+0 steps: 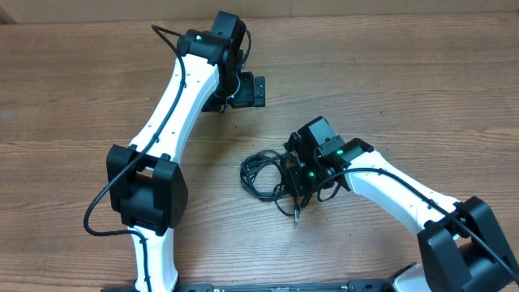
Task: Untangle cables
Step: 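Move the right gripper left over the cable pile and descend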
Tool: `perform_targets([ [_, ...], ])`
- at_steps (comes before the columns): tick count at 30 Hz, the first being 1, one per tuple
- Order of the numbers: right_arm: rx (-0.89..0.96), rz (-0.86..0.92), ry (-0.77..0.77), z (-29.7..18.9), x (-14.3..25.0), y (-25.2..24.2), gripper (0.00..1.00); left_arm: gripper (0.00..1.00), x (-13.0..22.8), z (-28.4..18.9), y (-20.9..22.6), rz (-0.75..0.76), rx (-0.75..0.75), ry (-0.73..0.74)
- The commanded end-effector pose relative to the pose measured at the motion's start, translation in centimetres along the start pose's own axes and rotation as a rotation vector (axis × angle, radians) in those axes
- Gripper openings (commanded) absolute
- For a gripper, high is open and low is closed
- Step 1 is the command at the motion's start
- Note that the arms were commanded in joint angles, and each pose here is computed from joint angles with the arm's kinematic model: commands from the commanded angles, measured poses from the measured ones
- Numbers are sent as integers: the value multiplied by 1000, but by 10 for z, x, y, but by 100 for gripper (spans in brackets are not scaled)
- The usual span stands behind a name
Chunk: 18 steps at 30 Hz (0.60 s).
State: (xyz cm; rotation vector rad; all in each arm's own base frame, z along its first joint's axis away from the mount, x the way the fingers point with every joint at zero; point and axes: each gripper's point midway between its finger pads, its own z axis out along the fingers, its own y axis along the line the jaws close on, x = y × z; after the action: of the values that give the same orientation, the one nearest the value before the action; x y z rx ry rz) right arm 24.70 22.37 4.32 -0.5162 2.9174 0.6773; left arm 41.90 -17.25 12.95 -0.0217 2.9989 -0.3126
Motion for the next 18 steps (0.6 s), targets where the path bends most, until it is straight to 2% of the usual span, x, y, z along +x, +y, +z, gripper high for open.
perform_targets([
  [1,29,82,-82,-2,-22,-2,5,100,-4,-5,-2,27,3,-15],
  [5,87,163,-205,-7,-49,-12,5,100,-3,-5,-4,27,15,-10],
  [10,61,236,-327,-16,-78,-16,4,100,0,-5,-6,25,32,7],
  [15,77,273,-324,-20,-78,-30,4,100,6,-5,-5,22,24,30],
  [18,76,313,-262,-21,-64,-41,11,100,12,-5,-3,21,15,51],
])
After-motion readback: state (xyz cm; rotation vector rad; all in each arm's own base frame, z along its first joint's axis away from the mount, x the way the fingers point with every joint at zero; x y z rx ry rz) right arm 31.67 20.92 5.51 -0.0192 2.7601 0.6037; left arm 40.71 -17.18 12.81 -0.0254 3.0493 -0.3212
